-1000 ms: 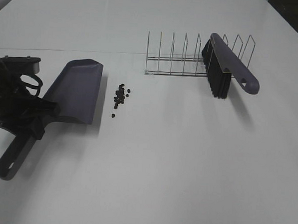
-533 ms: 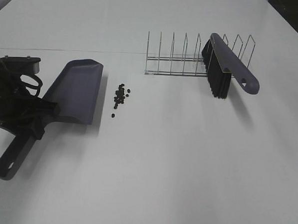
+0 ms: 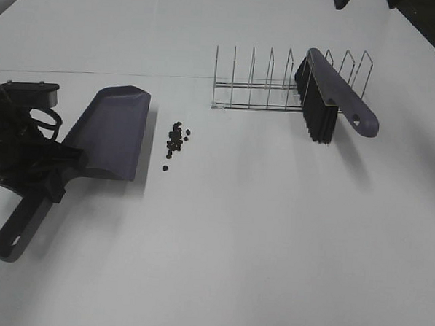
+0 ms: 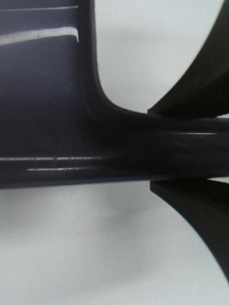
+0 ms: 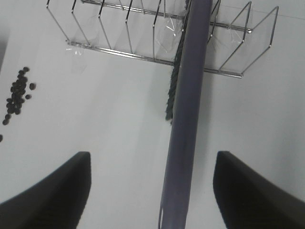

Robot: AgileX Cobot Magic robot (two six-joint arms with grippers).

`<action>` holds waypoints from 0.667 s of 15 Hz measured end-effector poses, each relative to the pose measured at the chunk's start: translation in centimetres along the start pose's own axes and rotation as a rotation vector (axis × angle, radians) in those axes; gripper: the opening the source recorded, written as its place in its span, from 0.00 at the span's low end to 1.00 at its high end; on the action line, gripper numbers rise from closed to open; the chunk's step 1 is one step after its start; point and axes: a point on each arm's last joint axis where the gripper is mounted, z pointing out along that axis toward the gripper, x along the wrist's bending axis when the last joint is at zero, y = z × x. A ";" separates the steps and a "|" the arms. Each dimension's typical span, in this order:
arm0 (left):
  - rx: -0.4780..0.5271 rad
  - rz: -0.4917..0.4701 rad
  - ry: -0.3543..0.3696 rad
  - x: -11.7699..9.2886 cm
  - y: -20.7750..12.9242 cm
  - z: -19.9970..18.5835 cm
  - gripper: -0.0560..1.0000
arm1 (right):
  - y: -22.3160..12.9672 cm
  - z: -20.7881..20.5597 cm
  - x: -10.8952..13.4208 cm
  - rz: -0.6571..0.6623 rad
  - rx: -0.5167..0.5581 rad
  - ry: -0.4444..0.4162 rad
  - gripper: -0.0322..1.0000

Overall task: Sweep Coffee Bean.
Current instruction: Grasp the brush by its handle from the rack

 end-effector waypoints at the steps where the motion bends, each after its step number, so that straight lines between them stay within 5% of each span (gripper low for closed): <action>1: 0.000 0.000 0.000 0.0 0.0 0.0 0.38 | 1.0 1.9 0.1 0.004 0.011 -0.001 0.65; 5: 0.000 0.000 0.000 0.0 0.0 0.0 0.38 | 3.4 8.6 0.3 0.009 0.033 -0.006 0.65; 10: -0.008 0.000 0.000 0.0 0.1 0.0 0.38 | 2.3 14.6 -0.9 -0.003 0.139 -0.081 0.65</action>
